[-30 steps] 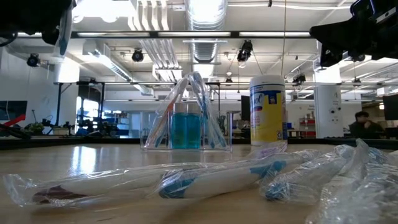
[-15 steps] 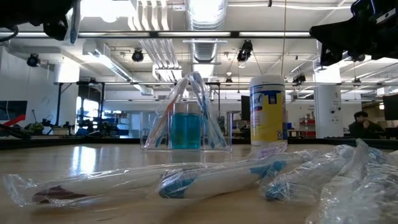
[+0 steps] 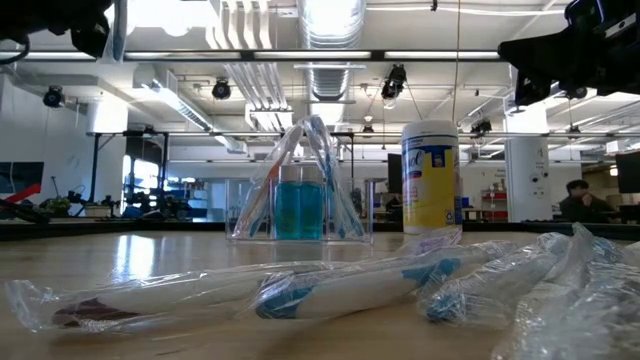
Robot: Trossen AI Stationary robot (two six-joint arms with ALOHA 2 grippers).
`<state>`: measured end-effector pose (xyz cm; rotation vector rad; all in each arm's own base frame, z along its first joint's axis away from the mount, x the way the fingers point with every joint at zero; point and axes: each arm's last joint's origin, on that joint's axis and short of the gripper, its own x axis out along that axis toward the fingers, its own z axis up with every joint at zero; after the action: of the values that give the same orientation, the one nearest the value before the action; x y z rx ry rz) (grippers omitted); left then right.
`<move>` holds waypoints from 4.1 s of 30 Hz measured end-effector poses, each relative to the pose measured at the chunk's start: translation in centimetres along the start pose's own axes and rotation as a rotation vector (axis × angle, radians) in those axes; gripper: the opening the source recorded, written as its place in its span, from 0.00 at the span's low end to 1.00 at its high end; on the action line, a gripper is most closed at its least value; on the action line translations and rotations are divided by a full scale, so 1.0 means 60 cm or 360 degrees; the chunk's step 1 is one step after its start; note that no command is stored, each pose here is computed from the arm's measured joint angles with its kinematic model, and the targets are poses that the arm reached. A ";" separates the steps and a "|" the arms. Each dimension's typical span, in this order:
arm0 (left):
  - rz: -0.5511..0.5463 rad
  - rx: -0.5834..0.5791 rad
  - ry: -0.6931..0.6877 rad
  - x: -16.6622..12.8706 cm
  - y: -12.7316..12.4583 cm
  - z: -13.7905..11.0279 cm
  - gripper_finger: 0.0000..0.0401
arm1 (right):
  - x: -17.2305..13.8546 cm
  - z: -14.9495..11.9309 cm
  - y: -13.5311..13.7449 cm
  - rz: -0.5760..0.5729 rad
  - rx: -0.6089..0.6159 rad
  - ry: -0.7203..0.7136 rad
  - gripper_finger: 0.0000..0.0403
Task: Pick & Place toothbrushing station
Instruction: Put the blue toothbrush into the transparent organizer
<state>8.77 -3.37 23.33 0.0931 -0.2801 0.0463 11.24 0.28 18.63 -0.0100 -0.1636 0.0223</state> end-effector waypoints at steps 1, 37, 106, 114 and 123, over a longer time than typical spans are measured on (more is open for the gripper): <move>0.0006 -0.0003 -0.0013 0.001 0.000 0.002 0.03 | 0.000 0.000 0.000 -0.0001 -0.0002 -0.0002 0.02; -0.0112 -0.0053 0.0118 0.153 0.069 0.026 0.03 | 0.000 0.001 0.000 -0.0002 -0.0041 -0.0007 0.02; 0.0031 -0.0115 0.0438 0.188 0.121 -0.230 0.04 | 0.000 0.000 0.000 -0.0001 -0.0026 -0.0002 0.02; 0.0092 -0.0119 0.0497 0.186 0.122 -0.250 0.04 | 0.000 0.000 0.000 -0.0001 -0.0023 -0.0001 0.02; 0.0127 -0.0155 0.0547 0.186 0.122 -0.276 0.04 | 0.001 -0.002 0.000 0.0000 -0.0023 0.0019 0.02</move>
<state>23.59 5.90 11.24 -0.0233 0.0577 0.1262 11.35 0.28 18.52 -0.0247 -0.1516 0.0211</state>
